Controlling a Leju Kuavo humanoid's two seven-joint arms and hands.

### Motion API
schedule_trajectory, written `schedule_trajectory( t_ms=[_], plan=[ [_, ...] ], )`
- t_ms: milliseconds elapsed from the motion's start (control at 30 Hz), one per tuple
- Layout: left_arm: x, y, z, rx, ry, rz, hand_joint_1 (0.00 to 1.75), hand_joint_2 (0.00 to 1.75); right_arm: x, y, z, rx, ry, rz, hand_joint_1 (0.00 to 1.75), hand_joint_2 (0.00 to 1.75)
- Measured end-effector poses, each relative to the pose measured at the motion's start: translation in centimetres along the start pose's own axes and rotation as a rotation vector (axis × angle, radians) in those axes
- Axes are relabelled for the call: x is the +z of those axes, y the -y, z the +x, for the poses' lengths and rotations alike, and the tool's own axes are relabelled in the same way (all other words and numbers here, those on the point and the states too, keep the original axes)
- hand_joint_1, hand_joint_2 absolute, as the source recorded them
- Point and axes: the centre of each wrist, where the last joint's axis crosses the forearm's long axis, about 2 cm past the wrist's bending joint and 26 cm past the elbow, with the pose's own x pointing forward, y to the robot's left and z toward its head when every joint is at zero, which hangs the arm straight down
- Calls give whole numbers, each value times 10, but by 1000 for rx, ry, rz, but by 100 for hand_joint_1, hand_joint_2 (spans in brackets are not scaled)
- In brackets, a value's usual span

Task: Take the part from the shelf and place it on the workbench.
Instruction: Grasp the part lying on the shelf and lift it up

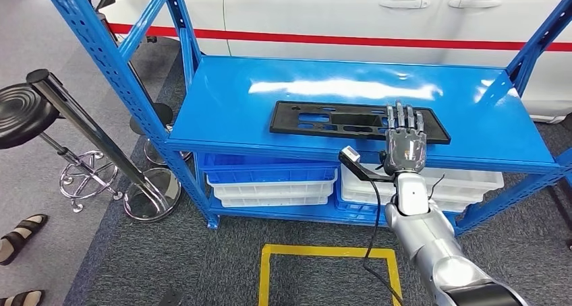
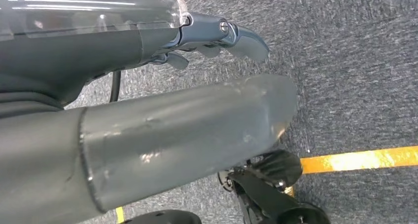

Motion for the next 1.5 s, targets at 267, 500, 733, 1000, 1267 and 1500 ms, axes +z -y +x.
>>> schedule_trajectory(
  t_ms=[267,500,733,1000,1267,1500],
  plan=[
    [-1,0,2,-4,11,-9,0,0,-2,1,-2,-3,-5,-2,0,175],
    [-1,1,3,-11,17,-21,0,0,1,-2,-6,2,-13,6,0,175],
    [-2,2,5,-19,26,-32,0,0,-2,-1,-8,3,-18,3,0,175],
    [-1,2,4,-19,26,-31,0,0,-2,0,-8,3,-18,1,0,175],
    [-3,2,7,-20,33,-29,0,0,-4,1,-8,3,-19,-2,0,175],
    [-3,2,8,-19,31,-25,0,0,-4,-1,-12,11,-24,2,0,175]
  ],
)
